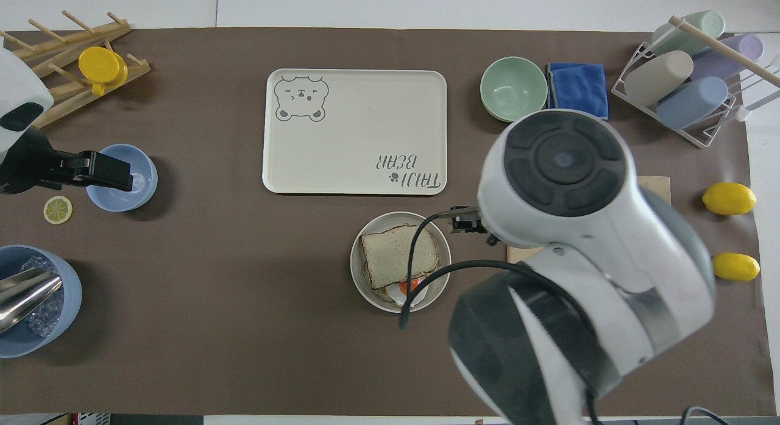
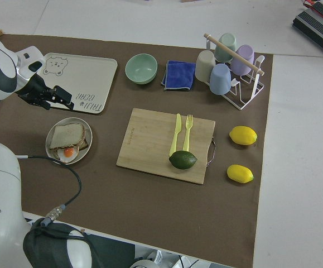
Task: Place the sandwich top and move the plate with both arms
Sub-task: 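Open and withdraw the right gripper while the left gripper reaches the plate, then grasp the white plate rim nearest the robot with the left gripper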
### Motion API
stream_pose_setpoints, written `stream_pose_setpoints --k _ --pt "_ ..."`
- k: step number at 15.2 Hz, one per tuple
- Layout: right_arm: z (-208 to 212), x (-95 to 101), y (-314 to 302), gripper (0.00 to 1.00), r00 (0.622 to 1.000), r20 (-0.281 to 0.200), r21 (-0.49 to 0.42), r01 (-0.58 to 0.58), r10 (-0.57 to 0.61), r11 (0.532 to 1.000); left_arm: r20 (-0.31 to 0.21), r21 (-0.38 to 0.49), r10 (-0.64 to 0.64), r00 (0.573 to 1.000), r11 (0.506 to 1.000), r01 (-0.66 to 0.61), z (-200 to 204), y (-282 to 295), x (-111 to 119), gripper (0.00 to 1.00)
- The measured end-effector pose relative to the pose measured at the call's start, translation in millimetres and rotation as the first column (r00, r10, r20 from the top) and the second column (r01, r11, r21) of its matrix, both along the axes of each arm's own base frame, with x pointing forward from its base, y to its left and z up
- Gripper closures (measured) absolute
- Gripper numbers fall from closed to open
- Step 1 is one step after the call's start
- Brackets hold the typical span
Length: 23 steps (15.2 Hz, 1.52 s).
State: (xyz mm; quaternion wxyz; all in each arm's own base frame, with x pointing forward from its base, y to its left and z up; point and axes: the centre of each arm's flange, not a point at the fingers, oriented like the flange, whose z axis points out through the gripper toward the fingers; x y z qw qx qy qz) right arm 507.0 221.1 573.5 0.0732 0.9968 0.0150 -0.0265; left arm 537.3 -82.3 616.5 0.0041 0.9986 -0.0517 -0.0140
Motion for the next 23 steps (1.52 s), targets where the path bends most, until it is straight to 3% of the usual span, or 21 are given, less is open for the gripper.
stream_pose_setpoints --k 5,11,13,17,19,23 --pt "23.3 18.3 -145.9 0.00 0.997 -0.063 0.054 0.052 -0.049 0.997 -0.006 0.001 0.000 1.000 1.000 0.000 -0.5 0.3 -0.7 0.00" --pt "41.4 17.7 -159.0 0.00 0.996 -0.057 0.066 0.067 -0.063 0.996 -0.049 0.008 -0.027 0.998 1.000 0.027 -15.1 -13.3 -13.0 0.00" --pt "46.3 19.2 -171.6 0.00 0.993 -0.074 0.075 0.095 -0.089 0.993 -0.034 0.006 -0.061 0.998 0.998 0.061 -26.3 -35.1 -20.6 0.00" --pt "48.2 19.6 -189.5 0.00 0.992 -0.089 0.079 0.098 -0.091 0.992 -0.016 -0.028 -0.072 0.997 0.997 0.072 -71.7 -117.7 -45.4 0.00" --pt "51.5 17.5 -205.9 0.00 0.994 -0.093 0.092 0.063 -0.054 0.994 -0.028 -0.077 -0.061 0.998 0.995 0.058 -103.5 -152.5 -58.8 0.00" --pt "54.9 17.5 -212.1 0.00 0.995 -0.088 0.101 0.045 -0.036 0.994 -0.057 -0.076 -0.035 0.998 0.997 0.031 -171.2 -205.5 -69.3 0.00"
